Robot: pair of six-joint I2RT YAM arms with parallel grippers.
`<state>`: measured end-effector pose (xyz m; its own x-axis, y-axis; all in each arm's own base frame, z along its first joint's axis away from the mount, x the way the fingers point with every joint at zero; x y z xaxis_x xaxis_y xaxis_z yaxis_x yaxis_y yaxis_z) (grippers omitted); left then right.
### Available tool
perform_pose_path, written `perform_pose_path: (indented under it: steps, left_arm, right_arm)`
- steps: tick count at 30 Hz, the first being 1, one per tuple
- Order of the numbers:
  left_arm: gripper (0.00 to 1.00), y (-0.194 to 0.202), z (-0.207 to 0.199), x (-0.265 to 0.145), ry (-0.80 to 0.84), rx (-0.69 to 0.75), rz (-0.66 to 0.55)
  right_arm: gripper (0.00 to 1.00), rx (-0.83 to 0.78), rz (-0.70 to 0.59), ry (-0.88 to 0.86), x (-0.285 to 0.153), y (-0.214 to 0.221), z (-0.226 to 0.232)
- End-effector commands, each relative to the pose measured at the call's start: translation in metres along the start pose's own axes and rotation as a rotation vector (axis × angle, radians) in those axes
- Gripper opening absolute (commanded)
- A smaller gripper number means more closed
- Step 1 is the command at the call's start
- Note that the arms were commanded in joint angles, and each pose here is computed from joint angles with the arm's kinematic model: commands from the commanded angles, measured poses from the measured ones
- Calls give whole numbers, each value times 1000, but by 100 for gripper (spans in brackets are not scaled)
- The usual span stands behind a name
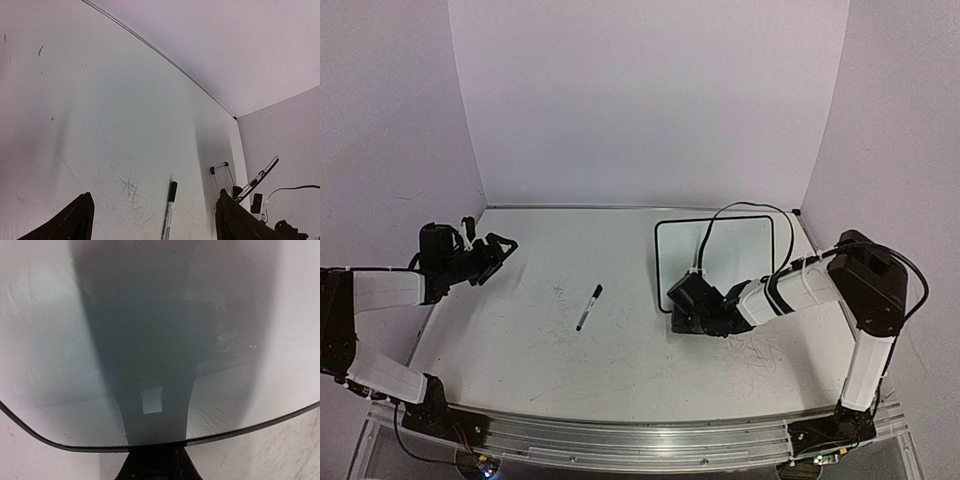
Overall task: Write a sentence on the whiteboard
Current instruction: Move the whiteboard stand to the center of the board, then pick up the whiteboard marker from the center of the board.
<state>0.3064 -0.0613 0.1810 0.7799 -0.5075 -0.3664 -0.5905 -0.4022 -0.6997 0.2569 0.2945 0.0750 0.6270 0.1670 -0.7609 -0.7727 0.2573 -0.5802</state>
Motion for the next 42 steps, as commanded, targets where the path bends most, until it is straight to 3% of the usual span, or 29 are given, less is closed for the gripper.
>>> perform_pose_path:
  steps: [1,16,25,30,35,42]
  left_arm:
    - [84,6,-7,-11,44,-6,-3]
    - [83,20,-8,-21,66,-40,15]
    - [84,30,-6,-15,85,-33,70]
    - [81,44,-27,3,130,49,146]
    - [75,69,-52,34,139,133,265]
    - [69,103,-78,87,-75,355,477]
  right_arm:
    - [0,201,143,-6,-21,54,19]
    - [1,230,113,76,-37,83,26]
    - [46,114,59,27,-58,64,26]
    - [70,-23,32,-92,-98,50,32]
    - [84,-142,-60,-187,-142,23,19]
    - [92,-171,-220,-256,-180,-20,10]
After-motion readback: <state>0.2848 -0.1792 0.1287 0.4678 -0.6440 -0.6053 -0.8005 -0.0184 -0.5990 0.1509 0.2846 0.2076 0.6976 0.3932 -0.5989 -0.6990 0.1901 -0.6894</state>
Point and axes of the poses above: each gripper's point midway between its finger pads, its own x axis out along the fingers, its own z axis along the line the jaws close on, y = z × x, the point moved 8 cm from there along -x, back along the fingers, and after that the axes turned 11 degrees about x, right-handed, at the moved point
